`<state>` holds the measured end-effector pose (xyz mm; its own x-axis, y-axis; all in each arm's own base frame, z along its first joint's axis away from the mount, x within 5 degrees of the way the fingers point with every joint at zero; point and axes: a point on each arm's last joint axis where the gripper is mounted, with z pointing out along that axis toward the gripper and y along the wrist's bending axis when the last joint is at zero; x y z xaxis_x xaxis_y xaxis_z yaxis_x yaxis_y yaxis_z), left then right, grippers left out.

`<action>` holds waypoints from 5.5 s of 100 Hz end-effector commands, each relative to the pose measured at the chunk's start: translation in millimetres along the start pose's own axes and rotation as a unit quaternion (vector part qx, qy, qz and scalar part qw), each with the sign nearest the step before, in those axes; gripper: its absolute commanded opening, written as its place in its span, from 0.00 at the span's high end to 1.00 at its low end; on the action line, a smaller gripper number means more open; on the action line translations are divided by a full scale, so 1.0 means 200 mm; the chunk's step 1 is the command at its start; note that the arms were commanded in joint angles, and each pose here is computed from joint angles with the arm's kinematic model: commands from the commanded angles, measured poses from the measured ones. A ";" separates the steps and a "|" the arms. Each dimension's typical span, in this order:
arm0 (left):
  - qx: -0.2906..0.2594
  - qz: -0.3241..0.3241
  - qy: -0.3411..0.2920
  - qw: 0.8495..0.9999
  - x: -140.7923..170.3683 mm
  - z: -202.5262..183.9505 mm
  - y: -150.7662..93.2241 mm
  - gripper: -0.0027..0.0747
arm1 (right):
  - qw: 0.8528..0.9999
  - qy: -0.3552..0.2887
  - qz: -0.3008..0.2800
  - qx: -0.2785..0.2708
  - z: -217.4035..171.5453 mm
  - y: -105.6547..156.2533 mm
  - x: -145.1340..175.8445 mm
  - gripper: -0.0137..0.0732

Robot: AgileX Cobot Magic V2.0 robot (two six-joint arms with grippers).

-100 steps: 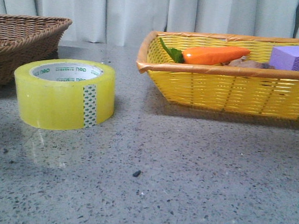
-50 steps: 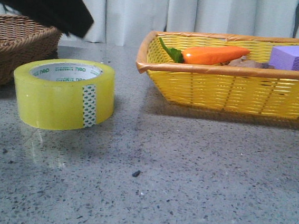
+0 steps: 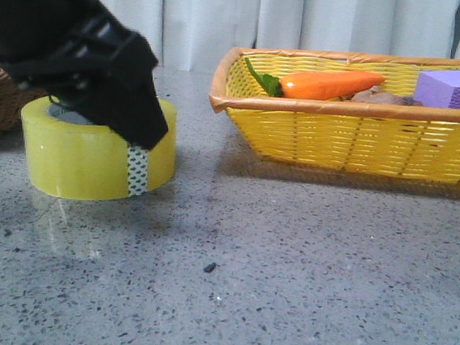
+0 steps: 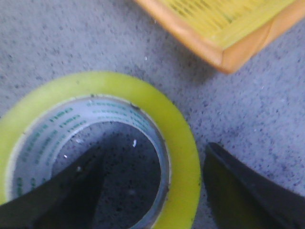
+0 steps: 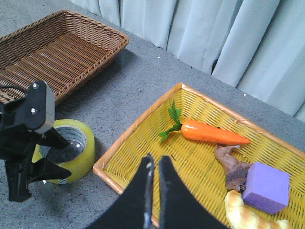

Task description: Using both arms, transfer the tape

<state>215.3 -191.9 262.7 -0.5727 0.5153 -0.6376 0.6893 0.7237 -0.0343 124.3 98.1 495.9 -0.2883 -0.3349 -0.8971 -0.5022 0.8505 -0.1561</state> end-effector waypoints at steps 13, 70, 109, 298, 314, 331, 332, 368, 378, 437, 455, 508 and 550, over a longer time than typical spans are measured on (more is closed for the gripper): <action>0.003 -0.001 -0.030 1.000 -0.06 -0.01 -0.01 0.42 | 0.999 -0.052 -0.003 0.012 -0.04 -0.03 -0.05 0.93; 0.003 -0.002 -0.020 1.000 -0.06 0.03 -0.01 0.78 | 0.999 -0.048 -0.003 0.013 -0.04 -0.03 -0.05 0.93; 0.009 0.000 -0.021 1.000 -0.14 -0.04 -0.02 0.82 | 0.999 -0.045 -0.003 0.013 -0.04 -0.03 -0.04 0.93; -0.186 -0.163 -0.046 0.968 -0.18 -0.22 0.91 0.82 | 0.999 -0.047 -0.012 0.007 0.00 -0.01 -0.02 0.93; -0.184 -0.165 -0.042 0.968 -0.18 -0.21 0.91 0.82 | 0.999 -0.047 -0.012 0.007 0.00 -0.01 -0.02 0.93; -0.181 -0.168 -0.042 0.968 -0.18 -0.21 0.91 0.72 | 0.999 -0.047 -0.012 0.007 0.00 -0.01 -0.02 0.93; -0.181 -0.169 -0.042 0.968 -0.18 -0.21 0.91 0.71 | 0.999 -0.047 -0.012 0.007 0.00 -0.01 -0.02 0.93; -0.183 -0.167 -0.056 0.967 -0.20 -0.26 0.89 0.64 | 0.999 -0.052 -0.010 0.008 -0.02 -0.01 -0.02 0.93; -0.189 -0.162 -0.089 0.964 -0.23 -0.37 0.86 0.66 | 0.998 -0.067 -0.008 0.008 -0.05 -0.03 -0.02 0.93; -0.226 -0.122 -0.271 0.928 -0.12 -0.99 0.50 0.99 | 0.978 -0.207 -0.029 0.003 -0.19 -0.06 0.34 0.93; -0.237 -0.119 -0.319 0.910 0.05 -1.02 0.41 0.99 | 0.974 -0.225 -0.012 -0.003 -0.23 -0.08 0.50 0.93; -0.257 -0.129 -0.401 0.870 0.65 -0.83 0.22 0.99 | 0.961 -0.266 -0.064 0.025 -0.23 -0.08 0.94 0.93; -0.249 -0.152 -0.450 0.844 0.86 -0.75 0.15 0.99 | 0.959 -0.274 -0.055 0.034 -0.21 -0.09 1.17 0.93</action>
<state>71.8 -13.8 254.0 -0.0604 -0.0627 -0.9962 0.1780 0.9814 -0.0726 35.6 -8.6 295.7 0.1697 -0.1905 -0.9669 -0.4636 0.8504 -0.2489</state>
